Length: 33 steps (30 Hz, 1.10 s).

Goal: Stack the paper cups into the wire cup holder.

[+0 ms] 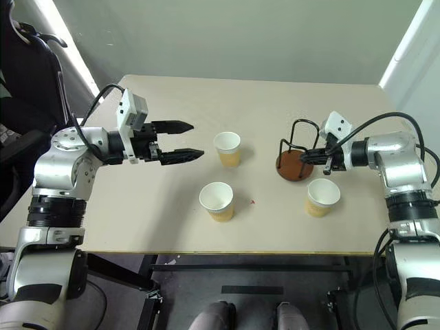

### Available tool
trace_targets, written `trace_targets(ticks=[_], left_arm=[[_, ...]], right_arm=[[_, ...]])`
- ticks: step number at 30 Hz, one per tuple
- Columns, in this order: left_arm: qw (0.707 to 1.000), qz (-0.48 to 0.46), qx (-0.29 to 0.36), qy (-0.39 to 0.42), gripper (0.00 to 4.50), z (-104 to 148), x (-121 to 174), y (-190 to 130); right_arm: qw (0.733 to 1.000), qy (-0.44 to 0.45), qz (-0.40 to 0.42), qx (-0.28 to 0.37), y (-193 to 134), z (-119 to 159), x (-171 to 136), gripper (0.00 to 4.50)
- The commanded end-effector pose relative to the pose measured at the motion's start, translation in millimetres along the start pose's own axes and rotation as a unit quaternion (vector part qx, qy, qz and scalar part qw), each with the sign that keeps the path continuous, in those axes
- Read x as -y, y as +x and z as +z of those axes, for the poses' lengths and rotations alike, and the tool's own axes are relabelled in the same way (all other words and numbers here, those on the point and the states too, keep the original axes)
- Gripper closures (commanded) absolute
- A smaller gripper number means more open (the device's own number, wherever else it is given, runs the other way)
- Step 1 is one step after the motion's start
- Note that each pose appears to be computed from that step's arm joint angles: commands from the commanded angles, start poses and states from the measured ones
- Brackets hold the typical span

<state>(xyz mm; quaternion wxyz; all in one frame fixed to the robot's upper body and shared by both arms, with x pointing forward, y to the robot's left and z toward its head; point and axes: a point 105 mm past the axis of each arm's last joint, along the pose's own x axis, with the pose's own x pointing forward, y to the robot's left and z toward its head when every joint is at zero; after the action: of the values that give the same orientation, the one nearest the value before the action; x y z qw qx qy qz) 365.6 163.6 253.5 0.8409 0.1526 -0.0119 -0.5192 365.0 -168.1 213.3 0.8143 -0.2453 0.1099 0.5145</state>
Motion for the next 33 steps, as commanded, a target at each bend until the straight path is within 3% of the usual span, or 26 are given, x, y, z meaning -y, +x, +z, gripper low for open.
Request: trace_targets(ticks=[1,15,21,33], left_arm=[[1.0,-0.007,0.005,0.018,0.0,12,-1,-1],[0.999,-0.039,-0.007,0.005,0.0,6,10,1],[0.999,-0.046,-0.01,0.001,0.0,6,14,0],[0.986,-0.155,-0.048,-0.024,0.0,12,48,-16]], right_arm=[[1.0,-0.018,0.016,0.02,-3,16,-18,4.47],[0.996,-0.03,0.083,-0.002,19,3,-61,4.47],[0.993,-0.04,0.107,-0.007,24,0,-69,4.47],[0.993,-0.05,0.111,-0.01,27,-2,-67,4.47]])
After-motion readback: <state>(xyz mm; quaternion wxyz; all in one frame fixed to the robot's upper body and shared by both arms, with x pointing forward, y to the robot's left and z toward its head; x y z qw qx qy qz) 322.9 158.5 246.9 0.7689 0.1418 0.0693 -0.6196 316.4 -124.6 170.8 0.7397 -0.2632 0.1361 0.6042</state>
